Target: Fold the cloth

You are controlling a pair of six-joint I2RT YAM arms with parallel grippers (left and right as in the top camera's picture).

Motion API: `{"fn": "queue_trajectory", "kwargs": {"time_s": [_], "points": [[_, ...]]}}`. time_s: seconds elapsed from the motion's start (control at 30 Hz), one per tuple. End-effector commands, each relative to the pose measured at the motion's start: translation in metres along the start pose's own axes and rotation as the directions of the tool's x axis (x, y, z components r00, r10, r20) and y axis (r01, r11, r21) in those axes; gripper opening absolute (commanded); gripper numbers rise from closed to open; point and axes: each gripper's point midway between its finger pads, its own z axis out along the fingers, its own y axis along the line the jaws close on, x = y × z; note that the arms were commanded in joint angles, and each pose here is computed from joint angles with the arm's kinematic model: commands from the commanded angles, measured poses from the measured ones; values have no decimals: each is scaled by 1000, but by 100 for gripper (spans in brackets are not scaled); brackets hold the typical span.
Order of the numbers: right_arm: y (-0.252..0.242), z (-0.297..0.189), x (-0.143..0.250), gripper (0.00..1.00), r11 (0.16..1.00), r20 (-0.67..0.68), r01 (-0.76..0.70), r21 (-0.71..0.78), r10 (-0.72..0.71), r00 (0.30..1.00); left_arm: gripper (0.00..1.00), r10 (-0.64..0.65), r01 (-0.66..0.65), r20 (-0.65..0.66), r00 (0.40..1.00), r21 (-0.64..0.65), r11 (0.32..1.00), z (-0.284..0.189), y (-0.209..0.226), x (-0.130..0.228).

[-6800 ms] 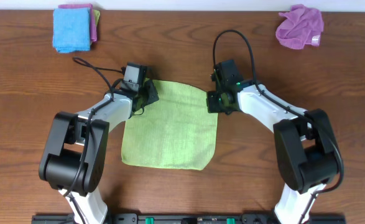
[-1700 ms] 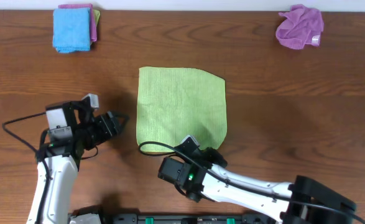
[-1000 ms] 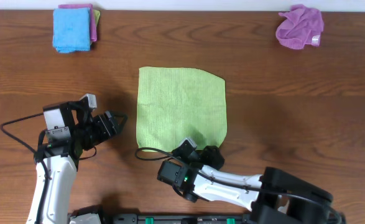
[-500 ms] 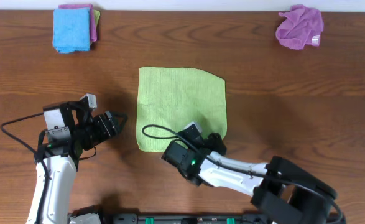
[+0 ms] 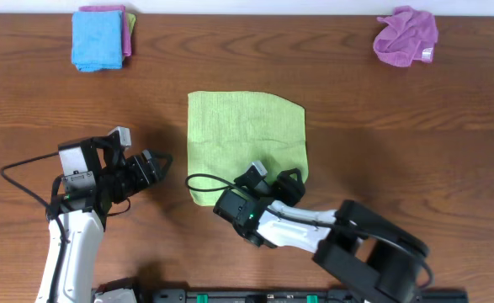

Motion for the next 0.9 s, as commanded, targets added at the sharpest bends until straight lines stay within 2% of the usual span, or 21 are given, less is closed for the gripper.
{"fn": "queue_trajectory", "kwargs": {"time_s": [0.0, 0.3, 0.53, 0.73, 0.87], "points": [[55, 16, 68, 65, 970, -198, 96, -224, -142, 970, 75, 14, -14, -5, 1000, -1, 1000, 1, 2, 1], [38, 11, 85, 69, 975, -288, 114, -190, -166, 943, 75, 19, -19, 1, 1000, 1, 1000, 1, 2, 0], [11, 9, 91, 71, 993, -365, 77, -86, -103, 925, 75, 19, -19, 1, 1000, 1, 1000, 1, 2, 0], [-42, -3, 83, 73, 992, -418, -12, 122, 63, 906, 75, 16, -15, 8, 1000, -33, 999, 1, 8, -1], [-81, -19, 69, 76, 963, -384, -103, 250, 197, 902, 74, 5, -5, 5, 1000, -70, 998, 1, 14, 1]]}}
